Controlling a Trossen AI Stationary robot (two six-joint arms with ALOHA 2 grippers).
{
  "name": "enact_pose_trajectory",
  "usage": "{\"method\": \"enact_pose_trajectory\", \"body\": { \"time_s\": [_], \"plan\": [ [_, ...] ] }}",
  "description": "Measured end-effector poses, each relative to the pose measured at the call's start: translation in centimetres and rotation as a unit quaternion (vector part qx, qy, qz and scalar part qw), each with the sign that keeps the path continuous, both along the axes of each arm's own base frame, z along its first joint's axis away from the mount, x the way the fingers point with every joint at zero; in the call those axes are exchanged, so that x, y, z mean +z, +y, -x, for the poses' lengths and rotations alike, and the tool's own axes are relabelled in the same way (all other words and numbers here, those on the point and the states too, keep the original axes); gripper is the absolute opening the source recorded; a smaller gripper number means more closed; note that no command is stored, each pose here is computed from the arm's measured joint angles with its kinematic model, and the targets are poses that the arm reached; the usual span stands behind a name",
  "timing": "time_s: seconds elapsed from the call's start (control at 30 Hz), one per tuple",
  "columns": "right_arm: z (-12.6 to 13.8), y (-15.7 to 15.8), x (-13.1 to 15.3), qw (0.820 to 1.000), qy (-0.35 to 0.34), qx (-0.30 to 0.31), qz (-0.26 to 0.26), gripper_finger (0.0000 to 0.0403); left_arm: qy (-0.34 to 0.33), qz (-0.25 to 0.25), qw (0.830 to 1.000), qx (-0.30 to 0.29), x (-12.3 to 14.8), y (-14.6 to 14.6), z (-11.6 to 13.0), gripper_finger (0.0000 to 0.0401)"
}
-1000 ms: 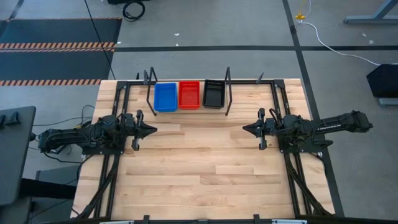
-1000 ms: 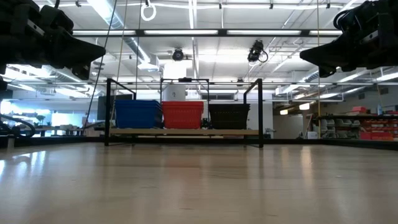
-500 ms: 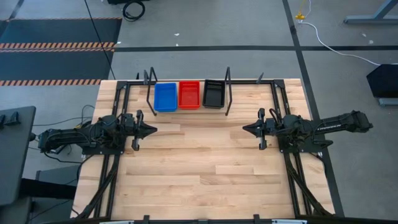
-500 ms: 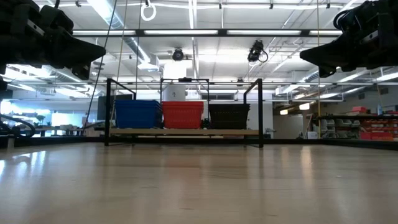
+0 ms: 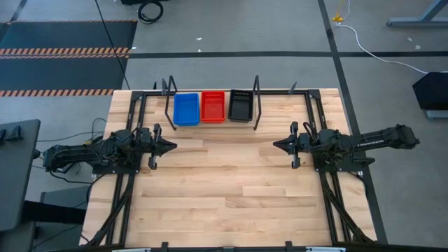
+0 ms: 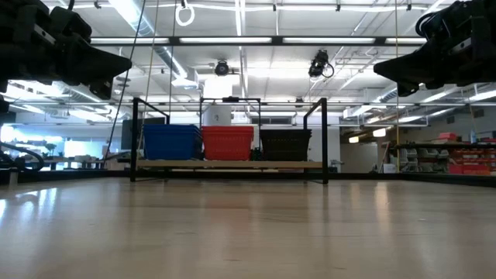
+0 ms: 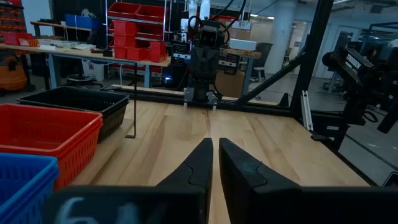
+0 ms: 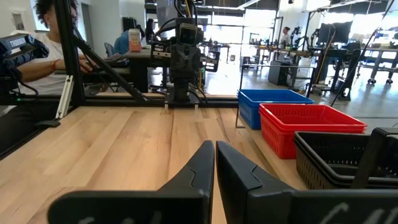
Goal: Stack baskets on shelf by color
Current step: Return to Home Position
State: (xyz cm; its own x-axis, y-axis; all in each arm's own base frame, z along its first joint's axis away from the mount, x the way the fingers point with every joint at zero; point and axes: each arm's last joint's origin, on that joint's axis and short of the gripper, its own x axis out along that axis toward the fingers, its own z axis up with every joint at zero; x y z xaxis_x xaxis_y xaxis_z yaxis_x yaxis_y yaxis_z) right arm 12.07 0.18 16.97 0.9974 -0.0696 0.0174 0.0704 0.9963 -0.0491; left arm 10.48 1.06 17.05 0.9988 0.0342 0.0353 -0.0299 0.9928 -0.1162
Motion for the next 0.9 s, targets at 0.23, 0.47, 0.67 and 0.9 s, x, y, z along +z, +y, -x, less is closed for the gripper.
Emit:
{"method": "enact_pose_trajectory", "body": {
  "time_s": [0.23,0.47,0.67,0.9],
  "plan": [
    [0.00,0.00,-0.01,1.000,0.000,0.000,0.000,0.0024,0.000,0.000,1.000,0.000,0.00,0.00,0.00,0.0031],
    [0.00,0.00,0.00,1.000,0.000,0.000,0.000,0.0024,0.000,0.000,1.000,0.000,0.00,0.00,0.00,0.0025],
    [0.00,0.00,0.00,1.000,0.000,0.000,0.000,0.0024,0.000,0.000,1.000,0.000,0.00,0.00,0.00,0.0031],
    [0.00,0.00,0.00,1.000,0.000,0.000,0.000,0.0024,0.000,0.000,1.000,0.000,0.00,0.00,0.00,0.0035]
  ]
}}
